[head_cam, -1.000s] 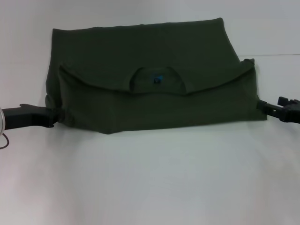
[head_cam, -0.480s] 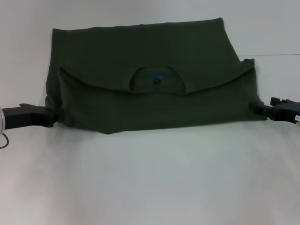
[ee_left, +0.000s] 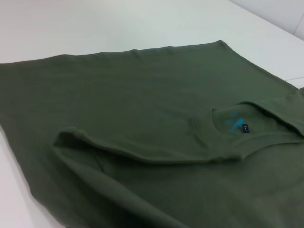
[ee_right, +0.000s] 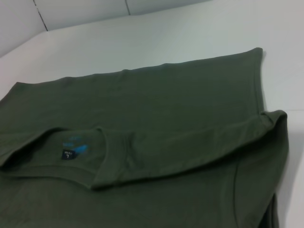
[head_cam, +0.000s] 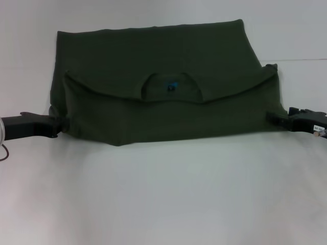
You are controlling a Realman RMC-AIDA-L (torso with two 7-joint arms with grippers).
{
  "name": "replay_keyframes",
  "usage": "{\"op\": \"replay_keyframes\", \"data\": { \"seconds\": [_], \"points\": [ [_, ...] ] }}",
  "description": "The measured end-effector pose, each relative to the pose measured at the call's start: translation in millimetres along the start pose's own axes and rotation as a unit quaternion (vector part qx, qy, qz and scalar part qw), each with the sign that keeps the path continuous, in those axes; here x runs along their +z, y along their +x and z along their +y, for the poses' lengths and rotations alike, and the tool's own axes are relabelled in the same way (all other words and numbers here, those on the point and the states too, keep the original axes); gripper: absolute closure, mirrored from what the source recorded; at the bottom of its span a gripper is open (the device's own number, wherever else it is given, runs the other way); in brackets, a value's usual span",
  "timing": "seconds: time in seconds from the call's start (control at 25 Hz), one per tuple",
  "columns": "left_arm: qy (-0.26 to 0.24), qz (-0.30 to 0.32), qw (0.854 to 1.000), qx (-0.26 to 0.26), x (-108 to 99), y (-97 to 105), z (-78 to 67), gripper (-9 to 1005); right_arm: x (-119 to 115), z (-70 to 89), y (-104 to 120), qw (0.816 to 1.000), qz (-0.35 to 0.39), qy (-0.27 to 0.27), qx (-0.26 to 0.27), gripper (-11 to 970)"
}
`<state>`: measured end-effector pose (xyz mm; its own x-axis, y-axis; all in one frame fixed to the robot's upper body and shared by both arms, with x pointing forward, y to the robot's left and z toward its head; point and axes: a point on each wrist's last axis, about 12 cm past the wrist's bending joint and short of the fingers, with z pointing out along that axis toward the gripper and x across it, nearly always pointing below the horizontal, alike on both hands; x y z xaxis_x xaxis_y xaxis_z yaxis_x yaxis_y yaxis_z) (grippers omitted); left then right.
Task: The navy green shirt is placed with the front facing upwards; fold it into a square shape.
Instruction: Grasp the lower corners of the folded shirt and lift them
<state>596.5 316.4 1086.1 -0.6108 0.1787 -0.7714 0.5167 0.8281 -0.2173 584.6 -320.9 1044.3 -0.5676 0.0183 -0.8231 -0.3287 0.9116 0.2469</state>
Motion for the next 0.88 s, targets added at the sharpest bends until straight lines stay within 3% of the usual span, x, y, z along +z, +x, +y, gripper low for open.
{"op": "replay_keyframes", "data": {
  "seconds": [0.56, 0.88],
  "points": [
    [-0.001, 0.0, 1.0, 0.002, 0.4, -1.2, 0.0, 974, 1.1, -2.0, -0.1, 1.0, 0.001, 0.011, 0.011, 229],
    [-0.001, -0.001, 1.0, 0.002, 0.9, -2.1, -0.2, 973, 5.4, -0.2, 2.3, 1.0, 0.014, 0.018, 0.009, 253]
  ]
}}
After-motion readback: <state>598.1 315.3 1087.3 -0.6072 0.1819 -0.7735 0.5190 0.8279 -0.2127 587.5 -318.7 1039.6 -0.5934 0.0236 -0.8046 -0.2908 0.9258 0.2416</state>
